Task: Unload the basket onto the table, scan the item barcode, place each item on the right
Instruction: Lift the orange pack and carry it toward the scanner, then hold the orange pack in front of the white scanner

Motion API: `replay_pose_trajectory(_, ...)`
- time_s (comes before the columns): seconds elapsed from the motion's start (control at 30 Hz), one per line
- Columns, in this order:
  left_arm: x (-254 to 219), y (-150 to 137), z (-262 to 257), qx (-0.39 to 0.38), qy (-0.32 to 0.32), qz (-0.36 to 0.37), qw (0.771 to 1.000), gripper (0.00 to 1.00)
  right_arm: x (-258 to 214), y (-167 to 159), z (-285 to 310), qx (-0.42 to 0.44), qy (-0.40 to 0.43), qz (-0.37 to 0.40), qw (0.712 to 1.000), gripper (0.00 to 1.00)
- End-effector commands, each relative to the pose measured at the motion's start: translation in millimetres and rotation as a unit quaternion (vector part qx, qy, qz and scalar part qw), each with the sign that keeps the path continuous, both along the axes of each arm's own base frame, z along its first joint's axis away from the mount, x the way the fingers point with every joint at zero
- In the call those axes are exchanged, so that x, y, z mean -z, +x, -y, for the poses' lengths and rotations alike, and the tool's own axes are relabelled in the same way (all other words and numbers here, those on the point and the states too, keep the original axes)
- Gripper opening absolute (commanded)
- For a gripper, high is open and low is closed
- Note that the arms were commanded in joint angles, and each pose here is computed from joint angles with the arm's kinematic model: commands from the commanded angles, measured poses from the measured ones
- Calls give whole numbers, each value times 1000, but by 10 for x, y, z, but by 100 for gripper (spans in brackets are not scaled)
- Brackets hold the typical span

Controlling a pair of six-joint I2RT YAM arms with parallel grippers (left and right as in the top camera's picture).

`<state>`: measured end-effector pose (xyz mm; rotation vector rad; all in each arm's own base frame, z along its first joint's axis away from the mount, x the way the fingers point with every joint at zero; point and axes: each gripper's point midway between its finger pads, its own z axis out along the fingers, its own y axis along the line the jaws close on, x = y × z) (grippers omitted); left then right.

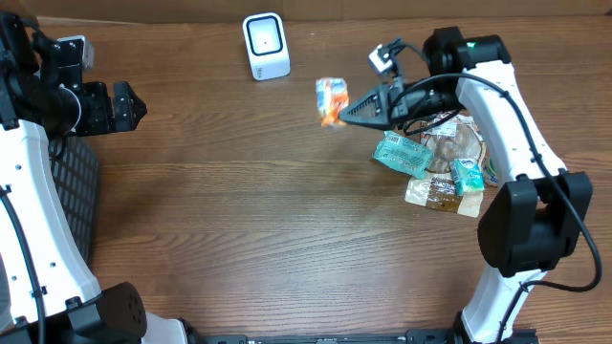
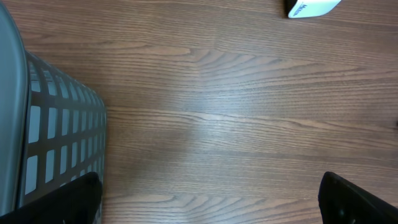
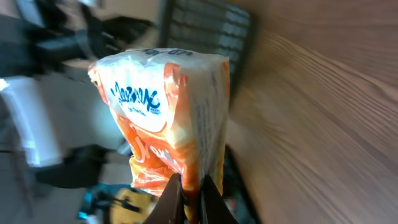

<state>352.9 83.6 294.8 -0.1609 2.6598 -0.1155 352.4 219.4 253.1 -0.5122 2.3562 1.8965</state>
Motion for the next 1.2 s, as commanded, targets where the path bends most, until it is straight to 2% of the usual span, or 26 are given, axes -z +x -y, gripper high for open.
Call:
replay_pose_trajectory(0.0,-40,13,24,12,6,7,1000,100,379,-48,15,1,-154,1,988,4)
replay_pose_trajectory(0.13,-40,13,24,12,6,7,1000,100,773,141,148,71,-315,-22,946,4)
replay_pose_trajectory(0.27,-39,13,27,12,6,7,1000,100,755,362,232,132,-397,5,908,4)
replay_pose_trajectory(0.33,-39,13,25,12,6,7,1000,100,679,498,306,172,-441,27,881,4)
replay_pose_trajectory(0.47,-39,13,24,12,6,7,1000,99,413,818,298,241,-485,96,835,4)
replay_pose_trajectory(0.63,-40,14,27,12,6,7,1000,100,245,1358,239,316,-527,222,757,4)
replay_pose_trajectory(0.7,-40,14,25,12,6,7,1000,100,257,1548,85,302,-533,286,737,4)
replay_pose_trajectory(0.77,-40,14,26,12,6,7,1000,100,284,1745,-65,300,-546,346,702,4)
replay_pose_trajectory(0.9,-40,14,26,12,6,7,1000,100,407,2096,-330,298,-579,445,615,4)
replay_pose_trajectory(1.03,-40,14,25,12,6,7,1000,100,635,2368,-634,242,-607,541,529,4)
replay_pose_trajectory(1.17,-40,14,25,12,6,7,1000,100,854,2530,-870,187,-619,607,462,4)
